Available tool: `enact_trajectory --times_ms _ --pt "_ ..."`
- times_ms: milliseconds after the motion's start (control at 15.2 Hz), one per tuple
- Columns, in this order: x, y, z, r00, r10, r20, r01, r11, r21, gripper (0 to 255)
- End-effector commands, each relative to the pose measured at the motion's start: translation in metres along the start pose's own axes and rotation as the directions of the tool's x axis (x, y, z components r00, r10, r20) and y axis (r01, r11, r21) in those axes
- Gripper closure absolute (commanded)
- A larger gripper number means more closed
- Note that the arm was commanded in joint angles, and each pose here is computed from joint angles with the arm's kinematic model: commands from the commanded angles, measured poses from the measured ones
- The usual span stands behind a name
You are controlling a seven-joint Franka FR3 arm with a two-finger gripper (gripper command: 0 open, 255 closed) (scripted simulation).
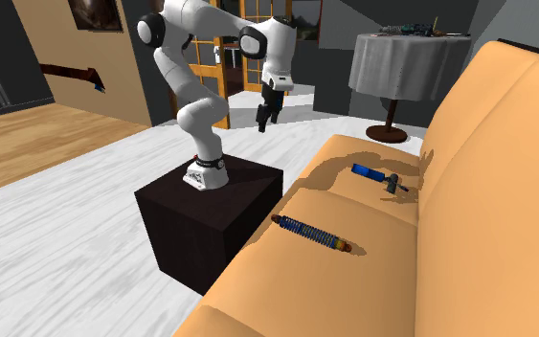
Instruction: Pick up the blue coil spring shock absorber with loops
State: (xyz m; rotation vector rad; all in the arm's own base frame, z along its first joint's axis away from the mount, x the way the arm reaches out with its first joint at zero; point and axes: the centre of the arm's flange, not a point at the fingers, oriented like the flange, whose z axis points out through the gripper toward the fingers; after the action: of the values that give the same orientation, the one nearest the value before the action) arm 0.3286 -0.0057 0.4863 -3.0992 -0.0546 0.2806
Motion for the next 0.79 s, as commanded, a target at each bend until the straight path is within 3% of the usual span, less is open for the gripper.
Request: enact_trajectory --times_ms 0,726 --pt "0.016 0.002 0.019 1.0 -0.003 -0.01 0.003 1.0 -0.008 0" --pt "0.101 0.017 0.13 0.999 -0.018 -0.051 0.015 0.998 -0.054 0"
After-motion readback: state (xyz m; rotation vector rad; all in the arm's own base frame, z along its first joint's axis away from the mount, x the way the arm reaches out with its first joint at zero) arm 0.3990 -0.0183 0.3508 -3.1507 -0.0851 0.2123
